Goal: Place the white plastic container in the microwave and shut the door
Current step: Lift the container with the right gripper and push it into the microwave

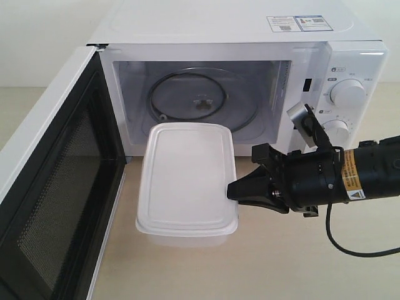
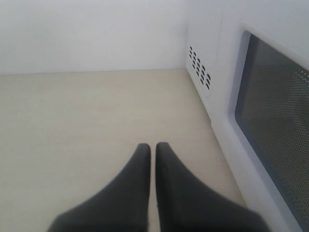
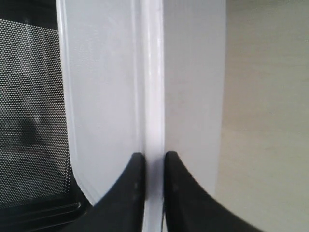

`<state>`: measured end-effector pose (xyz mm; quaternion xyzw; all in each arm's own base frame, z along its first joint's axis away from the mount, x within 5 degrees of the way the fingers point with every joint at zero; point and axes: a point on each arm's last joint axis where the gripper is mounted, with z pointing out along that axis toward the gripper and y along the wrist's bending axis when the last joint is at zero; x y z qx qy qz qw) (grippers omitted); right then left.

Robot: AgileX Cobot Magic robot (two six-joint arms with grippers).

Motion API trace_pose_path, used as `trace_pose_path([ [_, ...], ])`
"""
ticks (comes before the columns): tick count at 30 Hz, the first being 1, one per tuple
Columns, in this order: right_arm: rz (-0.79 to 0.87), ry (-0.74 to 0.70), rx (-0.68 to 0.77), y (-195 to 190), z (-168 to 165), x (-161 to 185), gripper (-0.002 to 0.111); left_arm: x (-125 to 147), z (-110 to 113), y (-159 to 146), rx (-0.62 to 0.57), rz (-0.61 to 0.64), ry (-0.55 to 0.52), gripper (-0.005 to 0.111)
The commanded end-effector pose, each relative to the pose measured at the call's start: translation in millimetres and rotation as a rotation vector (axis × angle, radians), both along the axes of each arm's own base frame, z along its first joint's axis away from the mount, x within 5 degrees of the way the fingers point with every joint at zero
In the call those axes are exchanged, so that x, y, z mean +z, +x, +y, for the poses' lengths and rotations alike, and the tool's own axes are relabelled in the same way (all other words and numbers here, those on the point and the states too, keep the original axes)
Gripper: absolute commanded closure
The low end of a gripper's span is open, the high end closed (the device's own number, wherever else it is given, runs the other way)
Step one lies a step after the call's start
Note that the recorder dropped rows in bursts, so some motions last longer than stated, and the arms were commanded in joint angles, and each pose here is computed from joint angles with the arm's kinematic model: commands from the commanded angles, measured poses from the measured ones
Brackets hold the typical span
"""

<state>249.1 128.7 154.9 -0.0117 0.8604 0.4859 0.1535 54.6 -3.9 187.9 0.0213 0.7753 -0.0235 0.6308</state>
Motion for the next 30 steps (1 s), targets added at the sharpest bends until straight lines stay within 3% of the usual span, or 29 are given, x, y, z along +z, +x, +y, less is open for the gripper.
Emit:
trace_pose_path([
  [1, -0.022, 0.019, 0.009, 0, 1, 5, 0.108, -1, 0, 0, 0.004, 0.0, -0.009, 0.102],
  [23, -0.009, 0.034, -0.051, 0, 14, 6, 0.108, -1, 0, 0, 0.004, 0.0, -0.009, 0.102],
  [26, -0.033, -0.017, -0.118, 0, 28, 3, 0.108, -1, 0, 0, 0.004, 0.0, -0.009, 0.102],
  [30, -0.045, 0.017, -0.22, 5, 31, 6, 0.108, -1, 0, 0, 0.004, 0.0, -0.009, 0.102],
])
